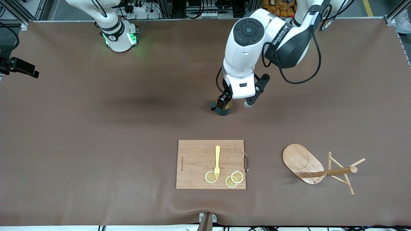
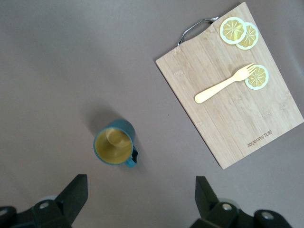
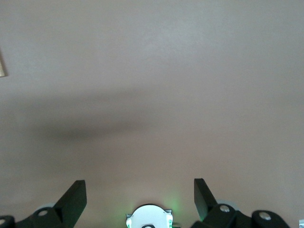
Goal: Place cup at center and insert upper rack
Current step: 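Move the left gripper above the mug while the right gripper returns, then raise and rotate the left gripper beside the mug handle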
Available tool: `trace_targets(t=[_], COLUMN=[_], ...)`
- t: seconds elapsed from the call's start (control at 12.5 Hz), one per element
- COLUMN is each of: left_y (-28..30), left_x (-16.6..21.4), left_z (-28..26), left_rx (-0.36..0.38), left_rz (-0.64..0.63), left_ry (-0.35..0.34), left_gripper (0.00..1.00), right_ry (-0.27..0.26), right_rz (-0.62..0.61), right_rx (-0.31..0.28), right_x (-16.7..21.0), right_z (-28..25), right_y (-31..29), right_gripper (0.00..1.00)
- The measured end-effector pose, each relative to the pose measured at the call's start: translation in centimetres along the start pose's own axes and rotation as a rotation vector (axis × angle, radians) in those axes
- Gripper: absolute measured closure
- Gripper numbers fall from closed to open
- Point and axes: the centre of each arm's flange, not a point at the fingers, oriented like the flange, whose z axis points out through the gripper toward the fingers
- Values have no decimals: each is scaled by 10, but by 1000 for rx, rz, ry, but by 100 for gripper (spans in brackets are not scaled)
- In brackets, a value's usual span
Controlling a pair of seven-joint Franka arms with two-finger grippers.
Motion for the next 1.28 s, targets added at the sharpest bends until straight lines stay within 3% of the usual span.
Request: trace_targets(t=[0.4, 0.72, 0.96, 1.28], left_y=[0, -3, -1, -12], left_x=[-9, -36, -83, -156], left_z=[-14, 3, 39, 95], left_rx=[-25, -2, -17, -44], left_rz=[-39, -26, -23, 47], left_ry=[-4, 3, 71, 196], left_gripper=[0, 0, 0, 0], right_ry=[23, 22, 38, 59], right_rz=[-12, -31, -128, -148], right_rx=[1, 6, 22, 48], right_x=[-2, -2, -3, -3], right_z=[-6, -5, -8, -12], right_y=[-8, -7, -8, -10], right_gripper=[0, 0, 0, 0])
